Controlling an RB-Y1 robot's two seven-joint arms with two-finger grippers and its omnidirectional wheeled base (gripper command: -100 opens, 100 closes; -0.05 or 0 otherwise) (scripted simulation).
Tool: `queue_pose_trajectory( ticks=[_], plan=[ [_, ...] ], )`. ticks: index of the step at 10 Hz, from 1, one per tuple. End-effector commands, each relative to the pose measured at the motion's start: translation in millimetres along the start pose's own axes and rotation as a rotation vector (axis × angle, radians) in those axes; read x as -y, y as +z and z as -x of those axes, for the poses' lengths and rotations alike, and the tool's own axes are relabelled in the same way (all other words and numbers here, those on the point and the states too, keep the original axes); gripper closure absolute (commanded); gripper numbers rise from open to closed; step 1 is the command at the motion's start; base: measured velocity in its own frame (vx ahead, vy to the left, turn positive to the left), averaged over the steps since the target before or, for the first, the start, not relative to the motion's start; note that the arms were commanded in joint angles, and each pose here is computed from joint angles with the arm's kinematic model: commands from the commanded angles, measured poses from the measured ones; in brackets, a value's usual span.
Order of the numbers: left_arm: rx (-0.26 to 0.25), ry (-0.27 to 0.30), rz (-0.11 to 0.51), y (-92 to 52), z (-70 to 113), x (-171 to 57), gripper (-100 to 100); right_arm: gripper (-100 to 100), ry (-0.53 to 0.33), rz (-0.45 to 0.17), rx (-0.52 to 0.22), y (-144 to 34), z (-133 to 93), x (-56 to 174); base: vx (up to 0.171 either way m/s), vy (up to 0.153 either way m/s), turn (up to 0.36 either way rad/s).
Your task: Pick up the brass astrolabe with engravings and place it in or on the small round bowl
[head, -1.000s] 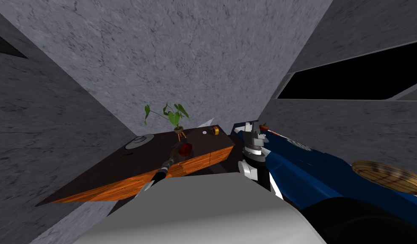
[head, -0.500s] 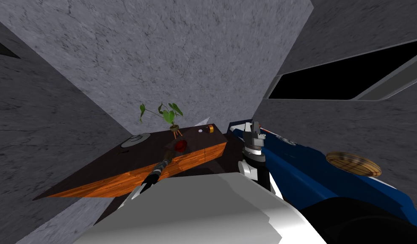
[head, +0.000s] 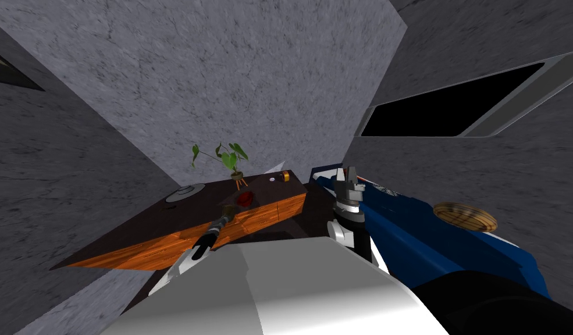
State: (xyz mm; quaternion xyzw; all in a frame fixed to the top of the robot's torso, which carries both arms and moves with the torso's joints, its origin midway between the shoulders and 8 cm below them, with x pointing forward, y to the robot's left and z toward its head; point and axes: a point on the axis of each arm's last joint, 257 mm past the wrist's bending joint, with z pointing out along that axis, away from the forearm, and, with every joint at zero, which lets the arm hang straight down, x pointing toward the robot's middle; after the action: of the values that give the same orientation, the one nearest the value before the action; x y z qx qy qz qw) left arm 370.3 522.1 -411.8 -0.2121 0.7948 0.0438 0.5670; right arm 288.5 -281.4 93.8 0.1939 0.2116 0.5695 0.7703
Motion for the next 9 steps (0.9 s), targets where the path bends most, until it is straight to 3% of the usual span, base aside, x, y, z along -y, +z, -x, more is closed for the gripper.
queue_pose_trajectory(
  ticks=[1, 3, 6, 9],
  plan=[
    [0.022, -0.022, -0.019, 13.3, 17.3, 16.1, 100, 0, 0.000, 0.000, 0.000, 0.0, 0.0, 0.0, 0.058, 0.001, 0.011],
    [0.058, -0.063, -0.063, 32.1, 44.2, 49.6, 100, 0, 0.000, 0.000, 0.000, 0.0, 0.0, 0.0, 0.084, 0.001, 0.017],
    [0.067, -0.073, -0.075, 36.3, 51.3, 58.4, 100, 0, 0.000, 0.000, 0.000, 0.0, 0.0, 0.0, 0.043, 0.003, 0.002],
    [0.098, -0.106, -0.118, 49.6, 76.3, 89.3, 100, 0, 0.000, 0.000, 0.000, 0.0, 0.0, 0.0, 0.032, 0.000, 0.014]
  ],
)
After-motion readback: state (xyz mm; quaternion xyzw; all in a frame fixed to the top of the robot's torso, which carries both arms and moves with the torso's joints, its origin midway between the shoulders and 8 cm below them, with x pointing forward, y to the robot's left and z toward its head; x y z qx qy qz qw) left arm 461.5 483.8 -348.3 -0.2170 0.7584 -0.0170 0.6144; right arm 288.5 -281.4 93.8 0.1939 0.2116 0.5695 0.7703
